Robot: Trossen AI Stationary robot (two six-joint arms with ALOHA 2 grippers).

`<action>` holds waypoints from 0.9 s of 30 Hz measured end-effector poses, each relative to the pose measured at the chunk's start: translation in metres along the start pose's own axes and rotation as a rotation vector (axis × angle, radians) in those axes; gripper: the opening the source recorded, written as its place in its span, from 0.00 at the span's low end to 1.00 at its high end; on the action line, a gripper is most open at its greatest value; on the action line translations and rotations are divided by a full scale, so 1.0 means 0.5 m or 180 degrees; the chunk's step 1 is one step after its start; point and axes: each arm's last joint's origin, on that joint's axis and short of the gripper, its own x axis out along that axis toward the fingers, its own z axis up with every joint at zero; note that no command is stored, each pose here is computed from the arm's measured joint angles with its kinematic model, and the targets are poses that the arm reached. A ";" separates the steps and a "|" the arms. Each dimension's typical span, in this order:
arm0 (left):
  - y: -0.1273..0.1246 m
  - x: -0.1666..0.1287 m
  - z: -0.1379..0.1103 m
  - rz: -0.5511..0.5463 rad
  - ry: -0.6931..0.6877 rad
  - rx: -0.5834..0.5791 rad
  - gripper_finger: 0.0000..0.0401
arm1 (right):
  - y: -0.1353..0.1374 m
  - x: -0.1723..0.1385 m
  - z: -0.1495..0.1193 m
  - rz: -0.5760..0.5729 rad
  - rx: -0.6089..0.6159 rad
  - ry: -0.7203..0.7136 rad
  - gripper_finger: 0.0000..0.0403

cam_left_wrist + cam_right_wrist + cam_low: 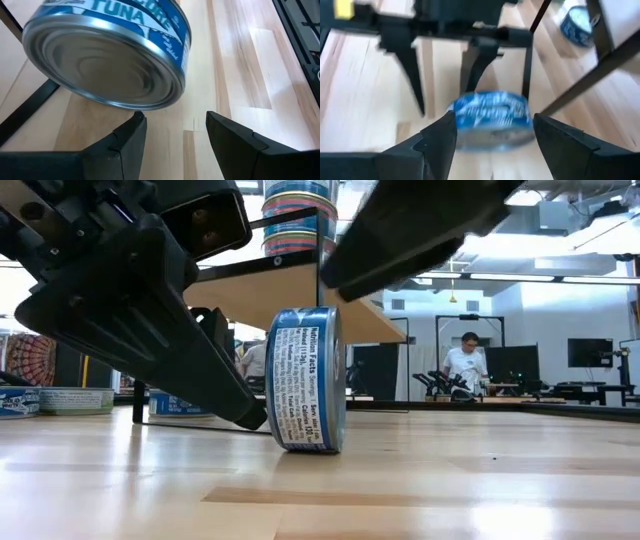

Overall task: Stack canned seafood by type on shelf
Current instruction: Stack the blue tuna can on top of the green tuna can on the shelf

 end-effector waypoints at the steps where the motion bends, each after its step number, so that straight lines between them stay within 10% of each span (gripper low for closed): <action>1: 0.000 0.000 0.000 0.0001 0.0001 0.0001 0.50 | 0.005 -0.007 -0.001 -0.0019 -0.0027 0.0019 0.72; 27: -0.014 -0.002 0.035 -0.0023 -0.0671 0.0174 0.50 | -0.087 0.067 -0.044 -0.0693 0.0426 0.0031 0.72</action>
